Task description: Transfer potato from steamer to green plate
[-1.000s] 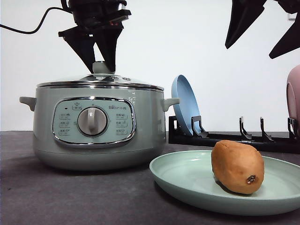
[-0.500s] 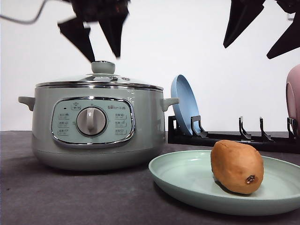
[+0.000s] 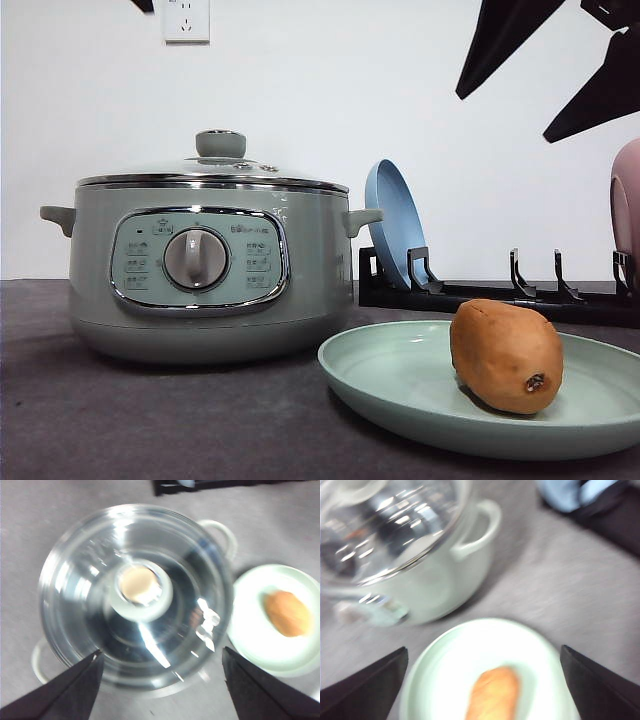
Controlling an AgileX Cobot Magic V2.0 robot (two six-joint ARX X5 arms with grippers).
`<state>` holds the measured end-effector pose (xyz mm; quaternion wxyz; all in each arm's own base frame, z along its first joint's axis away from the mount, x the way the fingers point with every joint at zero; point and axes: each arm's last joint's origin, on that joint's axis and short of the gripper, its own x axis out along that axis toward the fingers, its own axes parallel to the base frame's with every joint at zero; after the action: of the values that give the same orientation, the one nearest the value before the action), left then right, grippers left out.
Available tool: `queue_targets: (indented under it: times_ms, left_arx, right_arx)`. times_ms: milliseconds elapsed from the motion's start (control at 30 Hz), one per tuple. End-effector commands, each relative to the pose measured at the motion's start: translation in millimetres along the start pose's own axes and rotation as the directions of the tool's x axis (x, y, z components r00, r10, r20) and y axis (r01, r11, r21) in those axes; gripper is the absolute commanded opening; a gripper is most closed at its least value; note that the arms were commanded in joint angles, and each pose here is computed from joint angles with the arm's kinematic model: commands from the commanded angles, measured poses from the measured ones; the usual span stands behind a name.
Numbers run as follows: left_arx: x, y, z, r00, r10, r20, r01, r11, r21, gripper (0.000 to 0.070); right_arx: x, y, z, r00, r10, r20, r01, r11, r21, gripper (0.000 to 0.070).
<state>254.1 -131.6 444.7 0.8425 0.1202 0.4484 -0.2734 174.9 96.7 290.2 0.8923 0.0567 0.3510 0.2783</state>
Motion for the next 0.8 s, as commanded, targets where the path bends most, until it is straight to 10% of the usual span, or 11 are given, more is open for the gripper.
queue_targets:
  times_ms: [0, 233, 400, 500, 567, 767]
  left_arx:
    - [-10, -3.5, 0, 0.999, -0.019, 0.027, 0.019, 1.000, 0.007, 0.0473]
    - [-25, -6.8, -7, 0.997, -0.055, 0.052, 0.055, 0.998, 0.011, 0.0462]
    - [-25, -6.9, -7, 0.997, -0.056, 0.046, 0.055, 0.998, 0.011, 0.0259]
    - [-25, -6.9, -7, 0.997, -0.056, 0.047, 0.055, 0.998, 0.011, 0.0004]
    - [-25, -6.8, -7, 0.997, -0.056, 0.047, 0.055, 0.998, 0.011, 0.0001]
    - [-25, -6.7, -5, 0.996, -0.054, 0.070, 0.053, 0.998, 0.014, 0.0001]
  right_arx:
    - [-2, 3, 3, 0.999, 0.043, -0.005, -0.043, 0.999, -0.012, 0.0614]
    - [-2, 6, -1, 0.984, 0.164, -0.065, -0.164, 0.986, 0.002, 0.0614]
    - [-2, 6, -1, 0.984, 0.166, -0.065, -0.167, 0.986, 0.002, 0.0606]
    - [-2, 6, -1, 0.984, 0.166, -0.065, -0.166, 0.986, 0.002, 0.0325]
    - [-2, 6, 0, 0.984, 0.165, -0.064, -0.166, 0.986, -0.004, 0.0053]
    - [-2, 6, 0, 0.986, 0.156, -0.061, -0.157, 0.988, -0.013, 0.0001]
